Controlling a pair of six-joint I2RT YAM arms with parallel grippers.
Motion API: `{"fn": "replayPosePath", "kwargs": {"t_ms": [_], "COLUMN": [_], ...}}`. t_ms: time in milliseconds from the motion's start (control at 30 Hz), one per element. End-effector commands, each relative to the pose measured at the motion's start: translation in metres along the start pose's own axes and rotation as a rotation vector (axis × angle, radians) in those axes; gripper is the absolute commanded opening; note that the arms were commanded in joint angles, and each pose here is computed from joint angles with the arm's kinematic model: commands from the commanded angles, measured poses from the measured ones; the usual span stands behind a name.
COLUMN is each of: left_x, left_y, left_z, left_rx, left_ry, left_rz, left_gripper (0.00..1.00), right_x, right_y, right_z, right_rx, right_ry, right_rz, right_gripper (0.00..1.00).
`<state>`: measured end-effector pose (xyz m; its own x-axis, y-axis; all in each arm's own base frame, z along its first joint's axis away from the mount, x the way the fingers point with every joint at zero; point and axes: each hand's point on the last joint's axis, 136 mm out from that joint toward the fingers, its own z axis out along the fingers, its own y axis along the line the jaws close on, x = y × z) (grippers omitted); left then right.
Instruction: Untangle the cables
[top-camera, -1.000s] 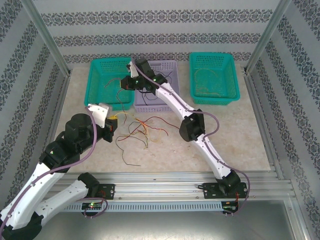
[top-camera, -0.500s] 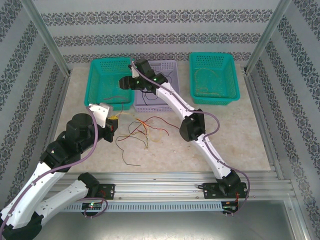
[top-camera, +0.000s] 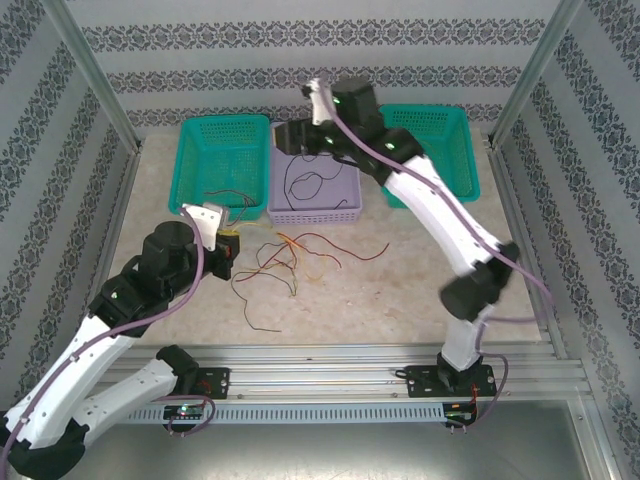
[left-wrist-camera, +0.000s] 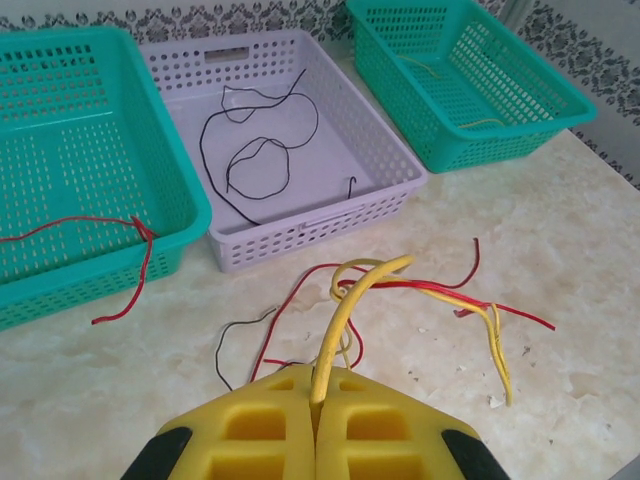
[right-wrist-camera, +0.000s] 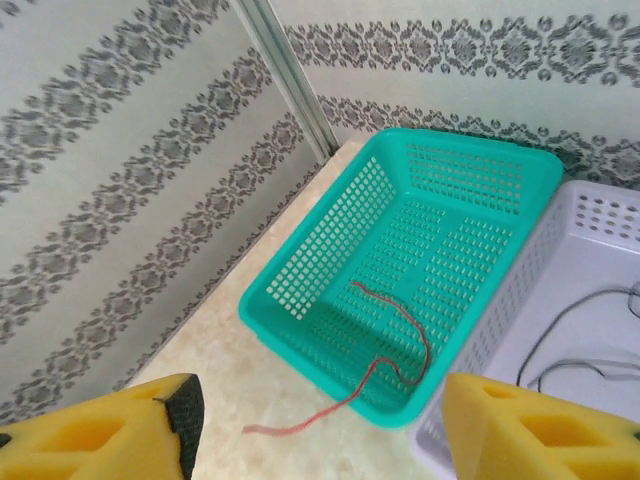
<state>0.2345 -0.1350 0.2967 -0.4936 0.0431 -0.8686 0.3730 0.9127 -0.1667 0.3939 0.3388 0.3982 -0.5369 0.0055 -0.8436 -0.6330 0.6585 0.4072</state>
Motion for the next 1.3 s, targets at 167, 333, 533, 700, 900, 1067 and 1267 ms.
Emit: {"fn": "replayPosePath", "kwargs": {"t_ms": [167, 333, 533, 700, 900, 1067, 1267], "left_x": [-0.031, -0.037, -0.034, -0.032, -0.032, -0.035, -0.051], "left_y": [-0.005, -0.016, -0.019, -0.023, -0.020, -0.018, -0.002], "left_z": [0.001, 0.007, 0.011, 0.013, 0.011, 0.010, -0.006], "left_rx": [0.011, 0.063, 0.084, 0.105, 0.093, 0.079, -0.021], "left_ry": [-0.077, -0.073, -0.059, -0.051, -0.061, -0.069, -0.107], "left_rz": [-0.132, -0.173, -0.192, -0.204, -0.207, -0.195, -0.120], "left_gripper": [0.00, 0.00, 0.00, 0.00, 0.00, 0.00, 0.00], "right_x": [0.106, 0.174, 0.217, 0.212, 0.223, 0.228, 0.231], "right_y": [-0.002, -0.016, -0.028, -0.034, -0.033, -0.040, -0.087], "right_z": [-0.033, -0.042, -0.042, -0.033, -0.019, -0.023, -0.053], "right_rx": [-0.066, 0.017, 0.072, 0.110, 0.095, 0.134, 0.345], "right_ry": [0.040, 0.140, 0.184, 0.159, 0.216, 0.225, 0.241], "right_rz": [0.033, 0.011, 0.013, -0.012, -0.009, -0.013, 0.012], "right_gripper": [0.65, 0.65, 0.63, 0.61, 0.40, 0.16, 0.00]}}
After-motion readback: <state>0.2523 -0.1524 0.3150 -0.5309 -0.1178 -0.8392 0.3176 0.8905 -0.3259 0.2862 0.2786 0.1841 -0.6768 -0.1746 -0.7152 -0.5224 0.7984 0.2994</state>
